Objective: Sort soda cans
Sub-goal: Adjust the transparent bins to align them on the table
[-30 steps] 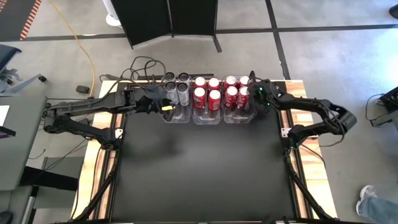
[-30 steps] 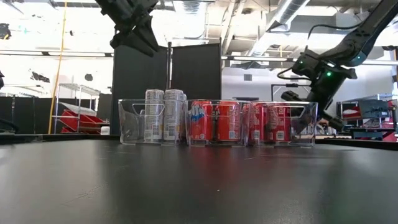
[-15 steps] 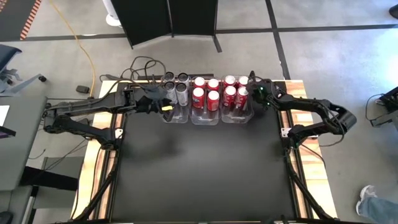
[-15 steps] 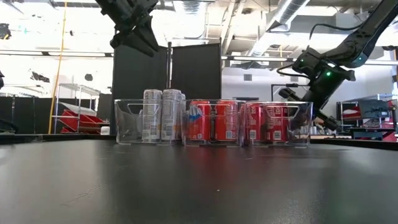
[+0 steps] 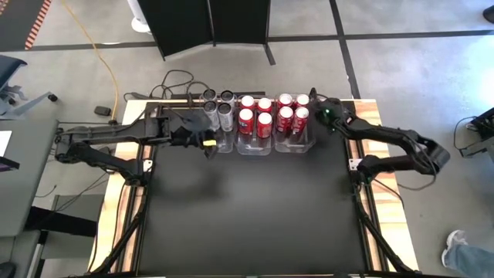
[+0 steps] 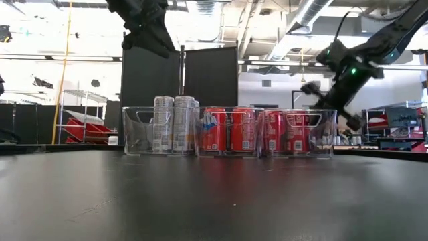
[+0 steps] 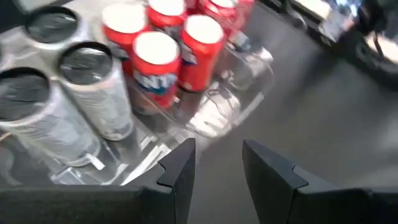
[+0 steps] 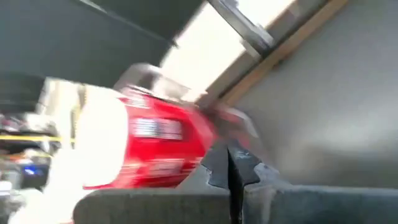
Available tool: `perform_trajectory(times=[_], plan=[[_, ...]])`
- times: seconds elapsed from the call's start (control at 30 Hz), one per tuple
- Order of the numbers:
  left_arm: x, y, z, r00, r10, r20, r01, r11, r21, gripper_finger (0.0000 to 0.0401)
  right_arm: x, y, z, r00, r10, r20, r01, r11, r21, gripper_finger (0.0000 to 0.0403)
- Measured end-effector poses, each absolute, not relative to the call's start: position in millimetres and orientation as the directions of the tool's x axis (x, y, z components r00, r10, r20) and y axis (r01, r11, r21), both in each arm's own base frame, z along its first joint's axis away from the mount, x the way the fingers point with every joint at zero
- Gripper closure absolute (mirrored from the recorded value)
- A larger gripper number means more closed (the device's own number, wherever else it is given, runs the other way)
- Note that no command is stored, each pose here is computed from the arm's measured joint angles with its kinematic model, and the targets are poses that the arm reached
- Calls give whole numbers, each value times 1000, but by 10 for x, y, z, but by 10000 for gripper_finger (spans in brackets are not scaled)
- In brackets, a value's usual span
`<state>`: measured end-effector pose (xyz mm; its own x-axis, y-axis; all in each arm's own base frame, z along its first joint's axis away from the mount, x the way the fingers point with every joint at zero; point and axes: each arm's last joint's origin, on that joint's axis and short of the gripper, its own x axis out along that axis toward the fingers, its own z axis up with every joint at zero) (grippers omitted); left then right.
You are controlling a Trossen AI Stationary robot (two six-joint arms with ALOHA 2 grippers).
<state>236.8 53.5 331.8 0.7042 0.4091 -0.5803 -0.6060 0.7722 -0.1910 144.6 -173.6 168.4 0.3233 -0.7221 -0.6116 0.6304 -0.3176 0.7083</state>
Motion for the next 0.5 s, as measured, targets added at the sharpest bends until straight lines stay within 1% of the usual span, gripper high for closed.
perform_trajectory(times=[0.1,0.23,0.3,0.37,0.5], plan=[[2383,468,3274,689,396,-607,-586,798,-144,273,1427,-1653,1860,287,-792,-539,603,-288,744,399],[2423,414,3238,682,383,-623,-566,815,-119,273,1388,-1558,2033,312,-824,-473,606,-211,767,399],[2492,376,3187,696,328,-639,-502,858,-107,273,1386,-1505,2109,341,-831,-439,609,-160,777,399],[2597,339,3157,733,249,-633,-404,908,-110,273,1391,-1430,2176,379,-829,-412,613,-109,783,399],[2869,286,2916,719,175,-673,-313,946,-88,273,1414,-1241,2378,436,-852,-290,573,14,819,399]])
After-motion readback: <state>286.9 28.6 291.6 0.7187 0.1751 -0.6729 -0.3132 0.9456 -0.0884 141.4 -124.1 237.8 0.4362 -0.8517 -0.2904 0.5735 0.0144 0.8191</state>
